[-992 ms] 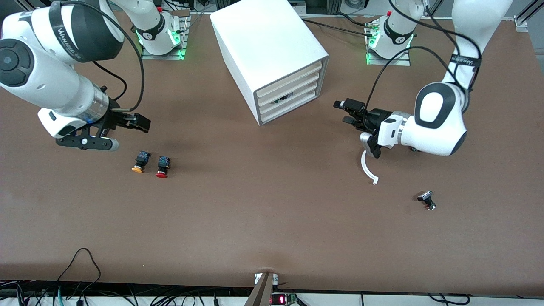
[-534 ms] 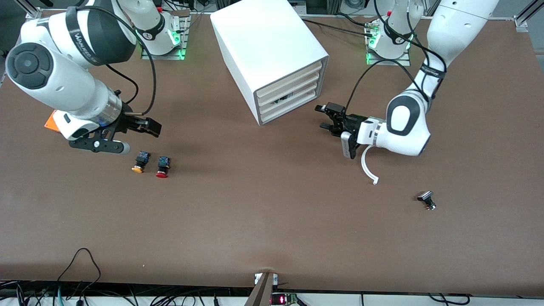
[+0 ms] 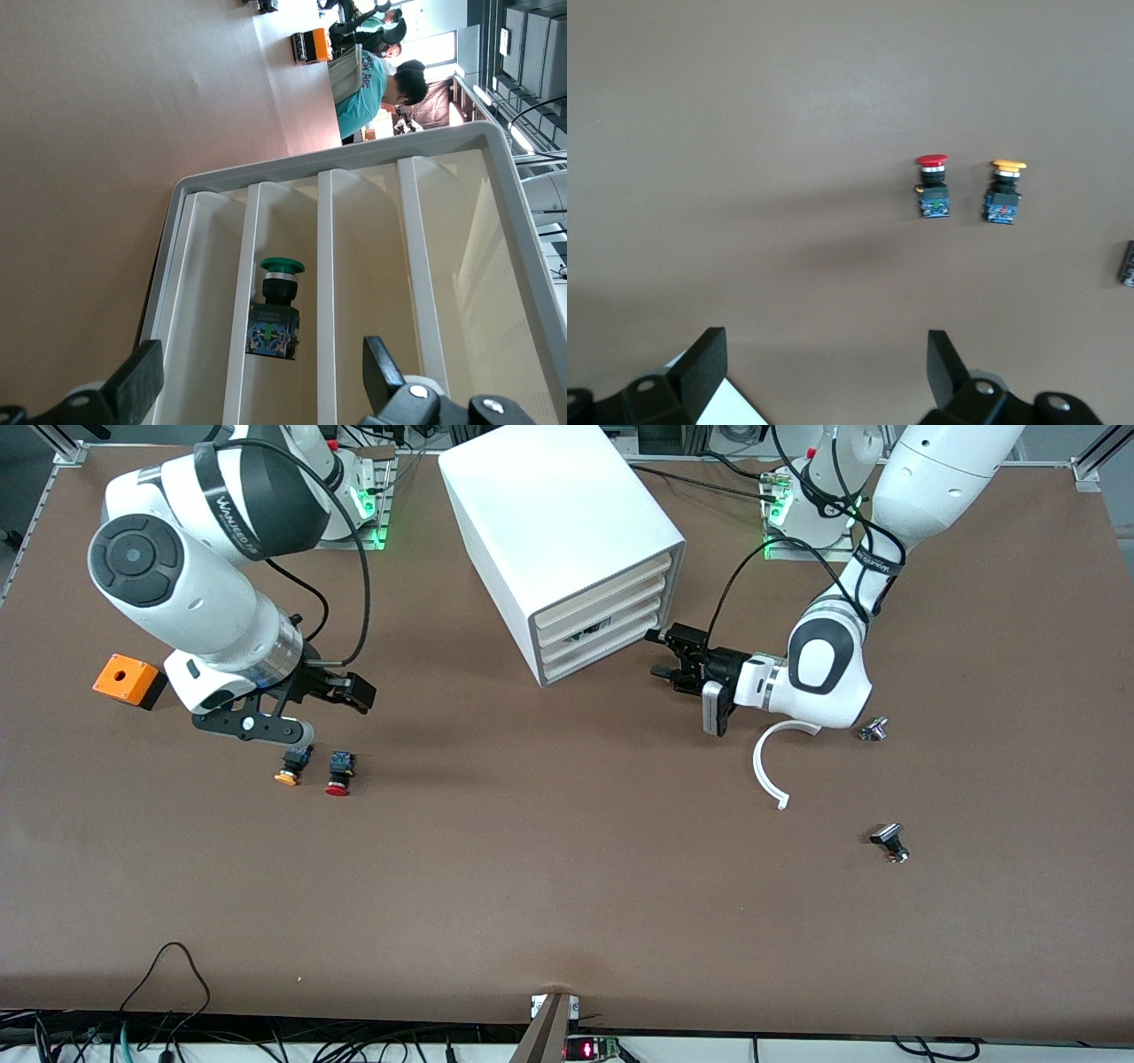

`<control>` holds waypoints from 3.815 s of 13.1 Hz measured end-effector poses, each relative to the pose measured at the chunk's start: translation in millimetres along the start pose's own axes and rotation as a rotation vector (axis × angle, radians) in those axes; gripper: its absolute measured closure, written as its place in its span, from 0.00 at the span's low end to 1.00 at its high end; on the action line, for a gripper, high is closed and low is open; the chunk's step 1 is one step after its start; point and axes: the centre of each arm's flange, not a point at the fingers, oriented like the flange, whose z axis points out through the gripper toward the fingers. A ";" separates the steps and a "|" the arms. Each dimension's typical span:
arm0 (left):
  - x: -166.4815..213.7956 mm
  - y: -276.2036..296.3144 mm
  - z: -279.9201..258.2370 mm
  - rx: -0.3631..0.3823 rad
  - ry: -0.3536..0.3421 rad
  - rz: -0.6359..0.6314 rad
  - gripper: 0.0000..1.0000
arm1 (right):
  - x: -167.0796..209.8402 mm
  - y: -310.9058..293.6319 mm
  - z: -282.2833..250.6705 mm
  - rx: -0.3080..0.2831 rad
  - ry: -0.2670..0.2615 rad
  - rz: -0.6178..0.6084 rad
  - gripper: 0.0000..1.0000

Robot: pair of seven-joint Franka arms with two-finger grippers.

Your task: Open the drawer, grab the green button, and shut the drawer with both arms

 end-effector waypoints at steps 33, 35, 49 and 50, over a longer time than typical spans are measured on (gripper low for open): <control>-89.9 -76.9 89.6 -0.307 0.035 -0.076 0.51 | -22.0 -201.5 81.9 0.138 0.084 0.283 0.00; -93.0 -79.9 92.5 -0.311 0.033 -0.085 0.60 | -24.9 -217.1 78.2 0.159 0.092 0.293 0.00; -20.9 -92.1 -1.9 -0.182 0.009 -0.124 0.86 | -24.3 -240.5 73.2 0.198 0.109 0.322 0.00; -12.5 -93.2 -18.7 -0.155 0.003 -0.125 0.86 | -26.1 -242.5 72.9 0.201 0.108 0.335 0.00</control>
